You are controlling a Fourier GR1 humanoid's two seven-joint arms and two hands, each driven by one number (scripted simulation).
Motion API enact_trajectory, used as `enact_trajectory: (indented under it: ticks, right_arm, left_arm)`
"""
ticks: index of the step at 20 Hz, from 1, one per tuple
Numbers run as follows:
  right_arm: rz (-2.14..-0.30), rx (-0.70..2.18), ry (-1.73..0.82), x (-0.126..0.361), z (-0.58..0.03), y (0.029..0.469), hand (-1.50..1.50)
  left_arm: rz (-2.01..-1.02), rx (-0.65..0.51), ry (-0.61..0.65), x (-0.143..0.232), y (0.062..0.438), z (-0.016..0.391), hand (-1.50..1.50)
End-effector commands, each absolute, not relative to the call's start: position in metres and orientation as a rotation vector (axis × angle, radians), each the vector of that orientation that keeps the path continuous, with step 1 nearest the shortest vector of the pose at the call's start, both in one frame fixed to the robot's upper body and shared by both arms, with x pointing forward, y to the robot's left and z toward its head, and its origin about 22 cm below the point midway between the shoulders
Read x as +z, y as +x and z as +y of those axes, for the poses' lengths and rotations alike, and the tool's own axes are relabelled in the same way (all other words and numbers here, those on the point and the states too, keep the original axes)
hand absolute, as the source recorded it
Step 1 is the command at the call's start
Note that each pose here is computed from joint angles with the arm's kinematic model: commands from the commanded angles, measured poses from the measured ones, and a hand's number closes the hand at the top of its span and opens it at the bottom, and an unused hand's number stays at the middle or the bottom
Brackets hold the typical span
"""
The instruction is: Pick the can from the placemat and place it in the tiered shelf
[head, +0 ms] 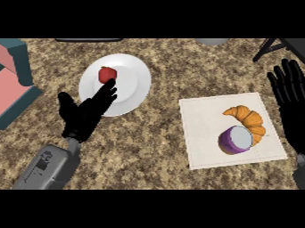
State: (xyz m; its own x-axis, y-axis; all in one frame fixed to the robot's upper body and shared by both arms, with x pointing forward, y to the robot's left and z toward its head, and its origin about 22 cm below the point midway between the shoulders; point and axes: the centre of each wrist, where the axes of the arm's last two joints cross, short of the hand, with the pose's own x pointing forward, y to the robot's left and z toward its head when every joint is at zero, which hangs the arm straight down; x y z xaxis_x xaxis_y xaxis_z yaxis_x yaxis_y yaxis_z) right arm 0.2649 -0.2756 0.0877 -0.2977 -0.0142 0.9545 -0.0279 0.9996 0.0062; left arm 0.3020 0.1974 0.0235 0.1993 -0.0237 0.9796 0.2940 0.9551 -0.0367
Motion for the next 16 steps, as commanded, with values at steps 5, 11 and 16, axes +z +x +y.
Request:
enact_trajectory:
  ticks: [5, 11, 16]
  right_arm:
    - [-1.902, 0.44, 0.197, 0.099, -0.227, 0.268, 1.5]
    - [-1.907, 0.415, -0.478, 0.032, -0.233, 0.235, -1.5]
    - [-1.825, 0.505, -0.338, 0.042, -0.19, 0.193, -1.5]
  left_arm:
    - [-1.359, -0.158, 0.176, 0.008, 0.279, 0.301, 0.0]
    - [-1.32, -0.096, 0.235, 0.004, 0.253, 0.34, 0.0]
    - [-1.323, -0.04, 0.264, -0.006, 0.23, 0.351, 0.0]
